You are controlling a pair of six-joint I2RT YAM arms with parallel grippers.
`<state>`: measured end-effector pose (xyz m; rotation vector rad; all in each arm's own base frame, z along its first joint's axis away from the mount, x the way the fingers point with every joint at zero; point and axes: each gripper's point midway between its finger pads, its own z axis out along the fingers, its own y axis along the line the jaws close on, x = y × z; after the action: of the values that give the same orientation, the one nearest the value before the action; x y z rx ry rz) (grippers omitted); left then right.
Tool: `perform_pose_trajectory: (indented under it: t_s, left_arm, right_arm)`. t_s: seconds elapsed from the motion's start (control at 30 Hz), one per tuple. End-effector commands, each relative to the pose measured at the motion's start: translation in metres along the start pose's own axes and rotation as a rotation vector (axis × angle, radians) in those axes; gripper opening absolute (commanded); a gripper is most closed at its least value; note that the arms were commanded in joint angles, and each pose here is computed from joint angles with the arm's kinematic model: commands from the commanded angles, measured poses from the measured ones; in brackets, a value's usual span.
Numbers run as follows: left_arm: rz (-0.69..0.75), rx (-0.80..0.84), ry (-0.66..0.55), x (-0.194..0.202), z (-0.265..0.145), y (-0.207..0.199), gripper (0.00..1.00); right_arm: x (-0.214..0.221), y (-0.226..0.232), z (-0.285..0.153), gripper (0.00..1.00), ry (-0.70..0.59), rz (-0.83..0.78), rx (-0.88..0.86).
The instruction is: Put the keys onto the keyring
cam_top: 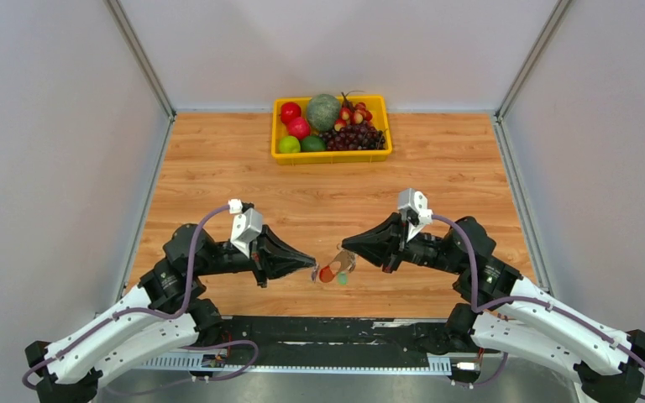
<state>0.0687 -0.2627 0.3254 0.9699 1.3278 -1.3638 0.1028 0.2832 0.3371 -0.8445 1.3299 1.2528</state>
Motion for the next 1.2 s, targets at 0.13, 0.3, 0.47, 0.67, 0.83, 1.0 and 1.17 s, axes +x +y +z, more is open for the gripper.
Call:
perform_pose_trajectory:
  t_s: [0.13,0.3,0.47,0.67,0.83,1.0,1.17]
  left_arm:
    - [0.019,0.011,-0.088,-0.028,0.008,-0.002,0.00]
    - [0.023,-0.016,-0.082,-0.025,0.011,0.006,0.00]
    - [0.022,-0.019,-0.094,-0.034,0.013,0.006,0.00]
    - [0.008,0.002,-0.122,-0.054,0.011,-0.005,0.00]
    - [0.011,0.018,-0.143,-0.066,0.008,-0.012,0.00]
    - [0.032,-0.005,-0.108,-0.062,0.009,-0.007,0.00]
    - [0.065,-0.051,-0.060,-0.060,0.007,0.000,0.00]
  right_arm:
    - [-0.051,0.013,0.003,0.00,-0.186,-0.036,-0.044]
    - [-0.050,0.012,0.009,0.00,-0.184,-0.043,-0.044]
    - [-0.052,0.009,0.011,0.00,-0.187,-0.068,-0.009]
    - [-0.040,-0.004,0.014,0.00,-0.162,-0.080,0.047]
    - [-0.038,-0.008,0.014,0.00,-0.155,-0.092,0.071]
    - [-0.039,-0.011,0.013,0.00,-0.146,-0.097,0.087]
    - [-0.039,-0.011,0.012,0.00,-0.145,-0.100,0.089]
